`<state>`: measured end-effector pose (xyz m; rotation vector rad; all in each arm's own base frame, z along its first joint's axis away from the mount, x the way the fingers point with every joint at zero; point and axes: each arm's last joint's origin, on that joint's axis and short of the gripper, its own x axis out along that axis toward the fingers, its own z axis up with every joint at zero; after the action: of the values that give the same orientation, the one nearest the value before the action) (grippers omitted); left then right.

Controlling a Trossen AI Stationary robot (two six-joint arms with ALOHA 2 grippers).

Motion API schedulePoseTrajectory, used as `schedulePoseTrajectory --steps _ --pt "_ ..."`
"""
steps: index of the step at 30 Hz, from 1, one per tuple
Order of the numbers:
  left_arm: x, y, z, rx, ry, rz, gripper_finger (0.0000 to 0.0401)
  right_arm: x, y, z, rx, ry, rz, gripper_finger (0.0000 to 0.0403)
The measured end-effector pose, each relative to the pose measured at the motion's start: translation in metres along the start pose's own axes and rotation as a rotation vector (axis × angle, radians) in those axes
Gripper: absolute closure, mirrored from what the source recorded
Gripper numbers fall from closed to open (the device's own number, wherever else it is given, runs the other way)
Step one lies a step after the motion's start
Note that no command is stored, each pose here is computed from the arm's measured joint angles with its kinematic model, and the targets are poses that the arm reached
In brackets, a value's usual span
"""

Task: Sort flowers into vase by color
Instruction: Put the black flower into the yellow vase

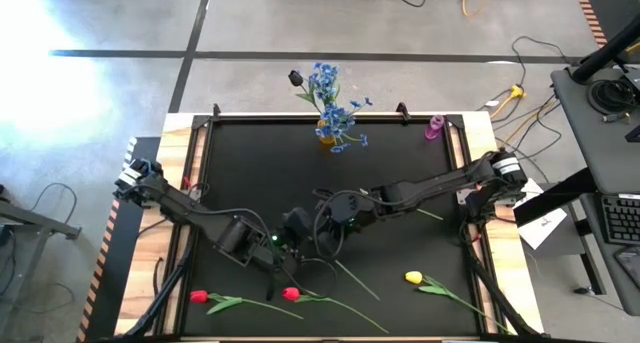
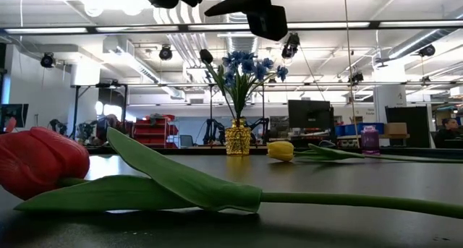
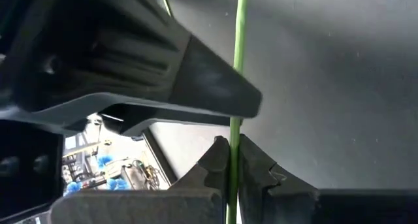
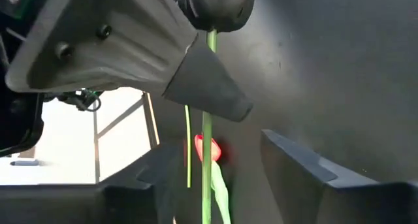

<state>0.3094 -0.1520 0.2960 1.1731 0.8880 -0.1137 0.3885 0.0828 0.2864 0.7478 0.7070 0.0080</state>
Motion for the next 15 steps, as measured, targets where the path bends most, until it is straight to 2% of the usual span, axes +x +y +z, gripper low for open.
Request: schedulePoseTrajectory --steps 10,15 --pt "0.0001 -0.0020 -0.0026 -0.022 0.020 -0.016 0.0401 0.0019 -0.0004 -0.0019 0.002 0.026 0.009 0.0376" --pt "0.0000 -0.0022 -0.0028 -0.037 0.018 -0.021 0.0401 0.0044 -0.0013 -0.0026 0.016 0.032 0.008 0.0389"
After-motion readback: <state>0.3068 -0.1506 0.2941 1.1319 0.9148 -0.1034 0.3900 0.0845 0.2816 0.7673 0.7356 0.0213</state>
